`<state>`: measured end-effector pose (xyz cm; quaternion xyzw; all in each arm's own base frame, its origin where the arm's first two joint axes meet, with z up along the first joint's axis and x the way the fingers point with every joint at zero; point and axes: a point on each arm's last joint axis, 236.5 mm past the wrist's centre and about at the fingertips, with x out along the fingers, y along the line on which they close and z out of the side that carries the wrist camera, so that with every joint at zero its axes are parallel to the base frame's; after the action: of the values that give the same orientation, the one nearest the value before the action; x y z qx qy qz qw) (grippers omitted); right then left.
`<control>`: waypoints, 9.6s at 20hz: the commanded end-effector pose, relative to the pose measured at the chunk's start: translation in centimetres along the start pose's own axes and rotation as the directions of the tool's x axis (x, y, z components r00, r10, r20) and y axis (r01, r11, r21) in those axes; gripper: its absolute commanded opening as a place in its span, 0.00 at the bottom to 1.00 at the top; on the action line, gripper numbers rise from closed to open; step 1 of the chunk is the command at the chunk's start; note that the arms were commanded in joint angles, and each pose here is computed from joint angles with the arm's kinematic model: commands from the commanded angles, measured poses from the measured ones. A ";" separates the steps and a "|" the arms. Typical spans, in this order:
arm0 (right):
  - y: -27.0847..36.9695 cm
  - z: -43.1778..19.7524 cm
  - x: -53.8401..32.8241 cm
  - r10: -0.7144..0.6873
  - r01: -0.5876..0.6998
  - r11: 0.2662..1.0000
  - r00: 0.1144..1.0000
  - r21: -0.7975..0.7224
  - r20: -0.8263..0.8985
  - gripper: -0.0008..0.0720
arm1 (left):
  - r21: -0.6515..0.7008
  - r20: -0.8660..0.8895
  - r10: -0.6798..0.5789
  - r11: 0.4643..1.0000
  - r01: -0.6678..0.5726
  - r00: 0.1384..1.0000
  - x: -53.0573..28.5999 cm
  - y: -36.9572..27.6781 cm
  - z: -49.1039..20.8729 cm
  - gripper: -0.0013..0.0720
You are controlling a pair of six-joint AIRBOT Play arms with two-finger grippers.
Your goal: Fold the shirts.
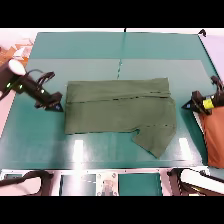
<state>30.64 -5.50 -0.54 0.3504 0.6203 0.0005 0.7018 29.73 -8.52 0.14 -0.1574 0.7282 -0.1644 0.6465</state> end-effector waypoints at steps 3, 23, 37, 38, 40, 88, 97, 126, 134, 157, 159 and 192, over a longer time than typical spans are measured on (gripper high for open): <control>-1.4 -6.5 1.6 -0.016 0.012 0.998 0.997 0.059 0.070 0.07 | -0.114 0.372 -0.039 0.990 0.088 0.928 2.8 -0.3 -5.9 0.06; -1.4 -2.5 1.8 0.005 -0.030 0.995 0.967 0.097 0.256 0.53 | -0.448 0.636 -0.049 0.789 0.421 0.770 12.0 1.4 1.0 0.21; -3.3 -17.4 10.6 0.010 0.049 0.957 0.980 0.288 -0.199 0.69 | -0.337 0.610 -0.078 0.875 0.347 0.789 8.0 3.4 2.5 0.05; -3.2 -17.4 11.8 0.014 0.036 0.955 0.986 0.293 -0.165 0.69 | -0.335 0.605 -0.083 0.876 0.348 0.792 8.0 3.3 2.4 0.05; -2.9 -16.8 13.3 0.026 0.005 0.952 0.995 0.307 -0.097 0.69 | -0.332 0.599 -0.089 0.877 0.348 0.796 8.1 3.1 2.2 0.05; 6.2 12.0 6.6 0.204 -0.211 0.937 0.977 -0.278 -0.056 0.91 | -0.097 0.510 -0.014 0.993 0.074 0.860 -8.4 5.3 18.6 0.17; 3.9 9.1 13.7 0.259 -0.319 0.920 0.931 -0.227 -0.258 0.91 | -0.014 0.458 -0.141 0.986 0.166 0.878 -7.7 1.6 17.5 0.08; 21.7 2.6 -8.1 0.356 -0.333 0.775 0.932 -0.537 -0.065 0.04 | 0.487 0.325 -0.375 0.854 0.186 0.868 22.0 -31.7 14.6 0.05; 21.4 2.4 -6.9 0.308 -0.298 0.800 0.949 -0.521 -0.069 0.04 | 0.513 0.041 -0.319 0.820 0.254 0.947 14.6 -26.9 12.9 0.05; 36.1 -4.8 15.6 0.320 -0.383 0.783 0.924 -0.490 -0.210 0.76 | 0.116 0.296 0.358 0.907 -0.406 0.885 -10.3 0.8 16.5 0.05; 30.1 -0.3 12.5 0.222 -0.283 0.833 0.958 -0.476 -0.182 0.76 | 0.116 0.299 0.358 0.906 -0.406 0.884 -10.3 0.8 16.6 0.05; 8.9 11.9 -22.7 0.238 -0.258 0.966 0.836 -0.029 0.494 0.03 | 0.120 0.283 0.361 0.906 -0.406 0.889 -10.0 0.9 16.3 0.05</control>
<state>44.06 -7.08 22.02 0.4005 0.3988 0.0755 0.8215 46.89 -3.87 6.75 0.0279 0.6420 -0.0752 0.7625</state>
